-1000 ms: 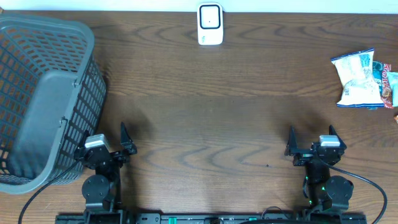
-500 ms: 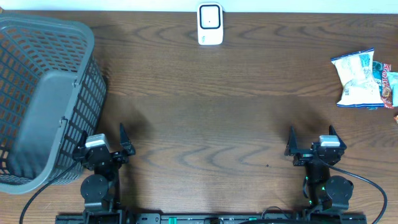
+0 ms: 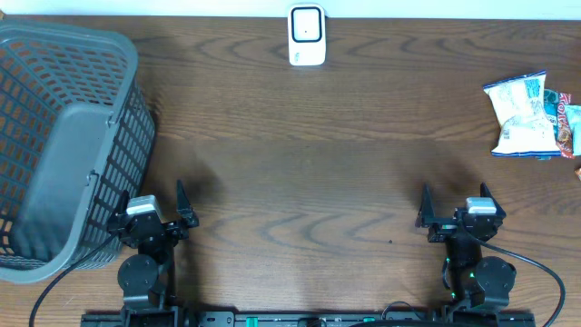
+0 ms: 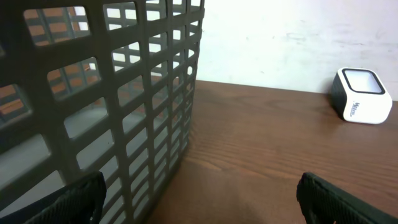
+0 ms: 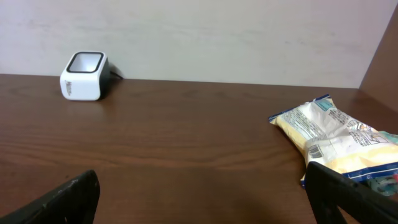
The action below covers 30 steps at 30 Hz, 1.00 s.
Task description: Scan the item barcode
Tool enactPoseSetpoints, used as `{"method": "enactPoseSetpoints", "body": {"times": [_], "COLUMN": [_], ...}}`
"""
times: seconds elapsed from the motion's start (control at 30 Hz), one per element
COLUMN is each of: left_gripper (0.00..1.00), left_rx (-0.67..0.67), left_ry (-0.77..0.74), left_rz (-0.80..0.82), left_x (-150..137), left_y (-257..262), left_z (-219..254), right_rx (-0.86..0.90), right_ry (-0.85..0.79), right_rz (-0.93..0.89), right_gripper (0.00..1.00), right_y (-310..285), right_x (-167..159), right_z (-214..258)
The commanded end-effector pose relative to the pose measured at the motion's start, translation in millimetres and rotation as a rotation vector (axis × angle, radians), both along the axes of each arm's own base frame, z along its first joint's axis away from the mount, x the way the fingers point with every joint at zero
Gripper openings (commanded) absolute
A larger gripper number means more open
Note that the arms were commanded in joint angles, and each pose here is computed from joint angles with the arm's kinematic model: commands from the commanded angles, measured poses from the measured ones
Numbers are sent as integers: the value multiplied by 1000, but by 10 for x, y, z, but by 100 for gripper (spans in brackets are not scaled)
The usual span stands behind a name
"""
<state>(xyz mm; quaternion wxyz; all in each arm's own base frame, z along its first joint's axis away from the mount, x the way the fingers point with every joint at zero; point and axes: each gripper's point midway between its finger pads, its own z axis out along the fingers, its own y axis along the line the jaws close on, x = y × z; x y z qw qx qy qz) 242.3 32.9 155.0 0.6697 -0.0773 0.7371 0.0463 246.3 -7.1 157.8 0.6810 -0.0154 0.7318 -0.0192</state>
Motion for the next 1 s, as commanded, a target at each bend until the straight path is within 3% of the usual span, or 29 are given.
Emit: {"method": "enactPoseSetpoints", "body": {"times": [0.0,0.97], "left_gripper": [98,98], "left_rx": [-19,14], "left_ry": [54,60], "left_rz": [-7,-86], "left_x": [-8,8], "left_y": [-14,-173], "left_z": [-186,-188], "right_rx": [15,15], "right_ry": [-1,-1], "right_rz": [-7,-7], "right_gripper": [99,99], "right_y": [-13,-13], "right_x": [-3,-3], "right_z": [-3,-3]}}
